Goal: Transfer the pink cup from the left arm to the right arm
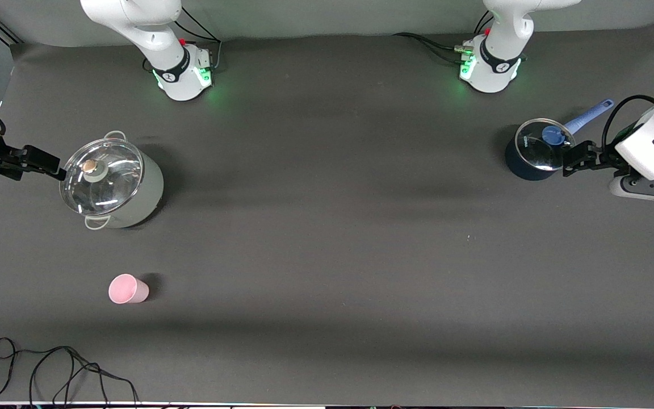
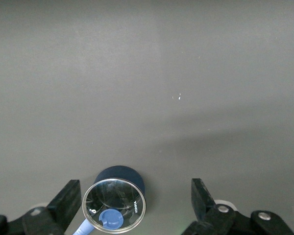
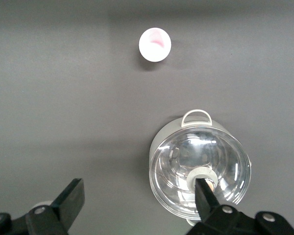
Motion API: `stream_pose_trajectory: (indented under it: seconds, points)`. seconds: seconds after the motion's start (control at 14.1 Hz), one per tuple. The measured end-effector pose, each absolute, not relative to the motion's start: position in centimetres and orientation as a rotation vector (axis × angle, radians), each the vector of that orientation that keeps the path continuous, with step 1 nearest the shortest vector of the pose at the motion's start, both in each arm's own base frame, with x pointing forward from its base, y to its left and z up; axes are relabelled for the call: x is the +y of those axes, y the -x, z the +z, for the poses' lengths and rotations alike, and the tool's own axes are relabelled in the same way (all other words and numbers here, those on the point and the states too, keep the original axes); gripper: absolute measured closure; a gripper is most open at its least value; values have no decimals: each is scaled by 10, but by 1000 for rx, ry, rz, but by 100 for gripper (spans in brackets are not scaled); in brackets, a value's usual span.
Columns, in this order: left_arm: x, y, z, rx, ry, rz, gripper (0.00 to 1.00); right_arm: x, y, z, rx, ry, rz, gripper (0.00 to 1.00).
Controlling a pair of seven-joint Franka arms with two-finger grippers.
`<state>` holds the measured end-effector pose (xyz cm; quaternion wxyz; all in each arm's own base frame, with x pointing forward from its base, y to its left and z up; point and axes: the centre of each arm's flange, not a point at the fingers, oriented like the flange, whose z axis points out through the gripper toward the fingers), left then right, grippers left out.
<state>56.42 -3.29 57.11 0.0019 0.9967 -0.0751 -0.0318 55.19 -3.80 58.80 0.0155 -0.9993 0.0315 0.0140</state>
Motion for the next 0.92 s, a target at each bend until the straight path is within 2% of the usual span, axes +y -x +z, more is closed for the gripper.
stream_pose_trajectory:
  seconds: [0.43, 0.92]
  points:
    - [-31, -564, 571, -230, -3127, -107, 0, -31, -551, 588, -95, 3141, 59, 0]
    - [-29, -553, 556, -228, -3117, -308, 0, -31, -549, 586, -205, 3140, 90, 0]
